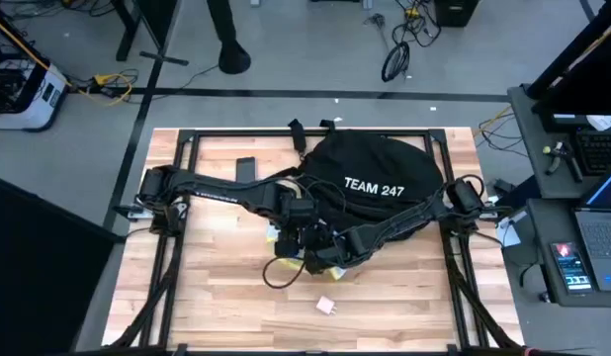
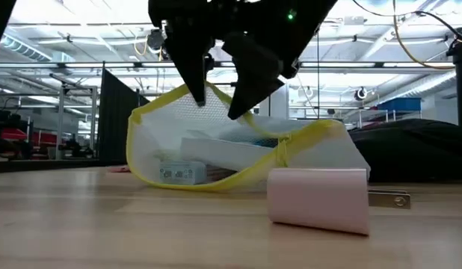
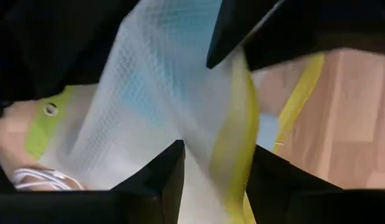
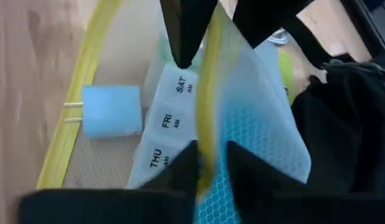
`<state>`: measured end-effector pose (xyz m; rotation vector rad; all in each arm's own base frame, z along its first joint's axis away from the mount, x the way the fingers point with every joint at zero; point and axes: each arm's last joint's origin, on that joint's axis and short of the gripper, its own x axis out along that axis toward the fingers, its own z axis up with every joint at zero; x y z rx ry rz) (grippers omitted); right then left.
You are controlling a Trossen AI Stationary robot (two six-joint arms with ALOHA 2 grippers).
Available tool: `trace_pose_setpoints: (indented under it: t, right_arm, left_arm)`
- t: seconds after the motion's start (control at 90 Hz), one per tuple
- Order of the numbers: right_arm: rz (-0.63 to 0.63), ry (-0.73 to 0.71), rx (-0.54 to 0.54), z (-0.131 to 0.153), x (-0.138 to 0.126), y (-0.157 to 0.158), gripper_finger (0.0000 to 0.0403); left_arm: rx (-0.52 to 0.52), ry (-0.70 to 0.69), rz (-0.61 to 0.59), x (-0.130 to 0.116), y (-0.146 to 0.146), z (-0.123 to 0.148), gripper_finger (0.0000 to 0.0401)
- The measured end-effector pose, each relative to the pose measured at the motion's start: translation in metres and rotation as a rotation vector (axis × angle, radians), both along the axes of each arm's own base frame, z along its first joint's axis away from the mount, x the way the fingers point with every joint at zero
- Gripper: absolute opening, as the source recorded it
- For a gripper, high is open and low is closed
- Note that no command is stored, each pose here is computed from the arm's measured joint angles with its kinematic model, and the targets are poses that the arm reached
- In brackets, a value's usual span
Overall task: Unpack backpack
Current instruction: Remove the white charger adapter from the green zip bag
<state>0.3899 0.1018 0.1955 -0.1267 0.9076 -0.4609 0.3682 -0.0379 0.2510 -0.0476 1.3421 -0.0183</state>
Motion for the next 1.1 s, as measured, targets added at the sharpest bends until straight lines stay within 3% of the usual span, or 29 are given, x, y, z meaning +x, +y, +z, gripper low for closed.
trace_pose_setpoints:
  t: [0.167,0.4,0.6,0.811,0.944,1.0,1.1]
  right_arm:
    - [0.094,0.048,-0.021,0.000,0.001,0.000,0.0004]
    - [0.223,0.111,-0.115,0.001,0.000,0.003,0.0001]
    - [0.344,0.157,-0.159,0.004,0.000,0.005,0.0000]
    - [0.455,0.165,-0.145,0.016,-0.002,0.001,0.0000]
    - [0.464,0.127,-0.129,0.032,-0.006,-0.005,0.0000]
    - [0.456,0.095,-0.122,0.039,-0.006,-0.007,0.0000]
    - [0.447,0.056,-0.078,0.048,-0.008,-0.011,0.0000]
  left_arm:
    - [-0.021,0.009,0.052,-0.002,-0.013,0.000,0.0132]
    - [-0.101,0.029,0.290,-0.006,-0.035,0.001,0.0132]
    - [-0.124,0.005,0.300,-0.025,-0.044,0.026,0.0132]
    - [-0.121,-0.159,0.457,-0.058,-0.064,0.067,0.0132]
    - [-0.002,-0.250,0.555,-0.076,-0.100,0.055,0.0132]
    - [0.066,-0.313,0.613,-0.081,-0.113,0.040,0.0132]
    - [0.099,-0.426,0.715,-0.083,-0.128,0.007,0.0132]
